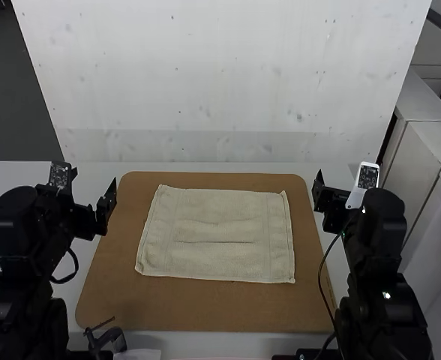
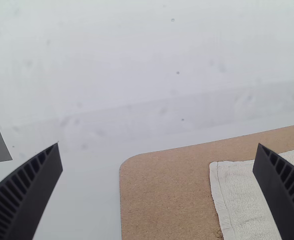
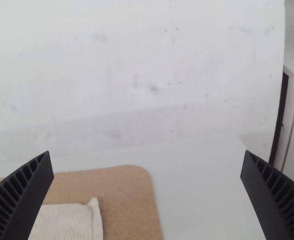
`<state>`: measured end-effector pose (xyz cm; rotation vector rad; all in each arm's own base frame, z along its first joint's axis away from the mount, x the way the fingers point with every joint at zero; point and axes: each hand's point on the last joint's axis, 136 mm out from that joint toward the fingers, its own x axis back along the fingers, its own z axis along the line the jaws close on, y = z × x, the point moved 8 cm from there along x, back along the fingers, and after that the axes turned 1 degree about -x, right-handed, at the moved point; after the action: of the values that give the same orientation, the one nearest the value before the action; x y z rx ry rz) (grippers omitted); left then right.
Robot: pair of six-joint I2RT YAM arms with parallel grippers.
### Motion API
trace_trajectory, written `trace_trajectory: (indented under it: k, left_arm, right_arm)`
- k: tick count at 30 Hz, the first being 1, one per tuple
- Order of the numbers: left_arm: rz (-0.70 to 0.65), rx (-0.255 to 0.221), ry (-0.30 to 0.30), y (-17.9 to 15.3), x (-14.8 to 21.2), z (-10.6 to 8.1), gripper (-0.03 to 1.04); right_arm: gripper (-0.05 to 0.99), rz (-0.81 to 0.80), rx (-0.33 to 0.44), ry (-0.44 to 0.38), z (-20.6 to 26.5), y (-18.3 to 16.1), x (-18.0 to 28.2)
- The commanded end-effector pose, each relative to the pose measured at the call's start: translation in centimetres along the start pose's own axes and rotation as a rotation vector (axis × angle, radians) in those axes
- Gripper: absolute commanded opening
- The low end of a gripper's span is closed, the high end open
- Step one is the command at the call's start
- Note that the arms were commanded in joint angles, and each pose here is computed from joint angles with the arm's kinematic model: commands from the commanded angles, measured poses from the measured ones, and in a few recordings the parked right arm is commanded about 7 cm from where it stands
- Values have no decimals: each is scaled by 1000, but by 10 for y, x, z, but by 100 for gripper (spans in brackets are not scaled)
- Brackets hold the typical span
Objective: Fold the towel.
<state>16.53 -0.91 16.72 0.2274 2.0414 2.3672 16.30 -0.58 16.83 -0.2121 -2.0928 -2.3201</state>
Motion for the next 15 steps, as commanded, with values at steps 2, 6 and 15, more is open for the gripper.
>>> trace_trajectory:
  k: [2,6,15]
  left_arm:
    - [-38,21,68,8,4,7,96]
    - [-38,21,68,8,4,7,96]
    - [-37,21,76,8,4,7,96]
  right_arm:
    - [95,-23,-36,31,4,6,2]
    - [95,-23,-36,30,4,6,2]
    - [95,-25,-36,16,2,6,2]
